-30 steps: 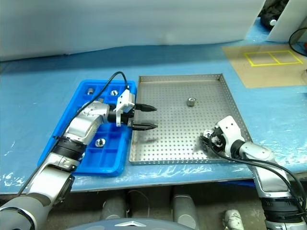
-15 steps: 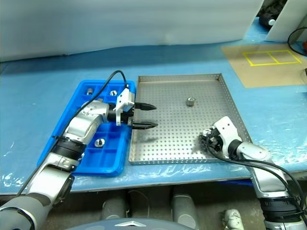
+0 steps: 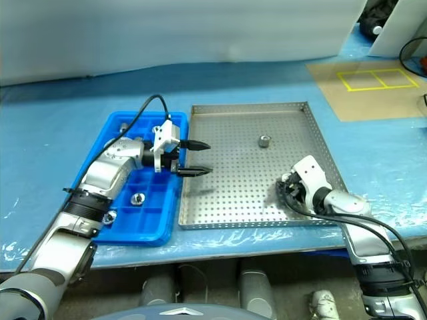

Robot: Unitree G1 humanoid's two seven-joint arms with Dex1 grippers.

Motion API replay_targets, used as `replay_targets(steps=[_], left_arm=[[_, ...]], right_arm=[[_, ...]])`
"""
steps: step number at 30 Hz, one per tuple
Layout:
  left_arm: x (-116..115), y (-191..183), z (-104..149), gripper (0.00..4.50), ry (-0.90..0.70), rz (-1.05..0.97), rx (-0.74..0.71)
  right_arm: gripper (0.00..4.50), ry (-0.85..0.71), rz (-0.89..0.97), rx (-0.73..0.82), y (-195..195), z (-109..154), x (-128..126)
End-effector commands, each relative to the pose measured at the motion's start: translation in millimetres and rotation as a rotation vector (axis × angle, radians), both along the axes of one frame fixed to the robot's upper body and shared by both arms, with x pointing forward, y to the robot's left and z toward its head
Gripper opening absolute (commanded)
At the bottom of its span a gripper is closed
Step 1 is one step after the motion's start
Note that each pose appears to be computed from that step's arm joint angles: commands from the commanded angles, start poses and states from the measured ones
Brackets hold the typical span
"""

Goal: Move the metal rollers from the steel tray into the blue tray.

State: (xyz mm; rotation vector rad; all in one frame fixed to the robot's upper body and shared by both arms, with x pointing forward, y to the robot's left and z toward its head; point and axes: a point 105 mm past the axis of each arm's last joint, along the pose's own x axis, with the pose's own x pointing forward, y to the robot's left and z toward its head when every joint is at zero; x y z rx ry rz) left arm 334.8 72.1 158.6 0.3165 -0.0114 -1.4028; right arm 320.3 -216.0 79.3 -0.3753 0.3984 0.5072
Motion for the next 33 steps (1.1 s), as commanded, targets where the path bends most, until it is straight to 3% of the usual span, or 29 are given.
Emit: replay_targets(steps=[1,9,20,33], left_arm=[[-6,16,16,3.7,-0.052,0.028,-0.01],[-14,54,25,3.7,-0.102,0.19,0.026],[-40,122,33,3.7,-0.129,0.503,0.069],[-75,136,28,3.7,-0.094,0.645,0.072]], right_arm=[[1.63,-0.079,0.109,0.009,24,24,15],[1.63,-0.119,0.405,0.09,95,54,36],[1.63,-0.11,0.755,0.154,199,57,47],[1.63,-0.117,0.926,0.168,236,60,41]])
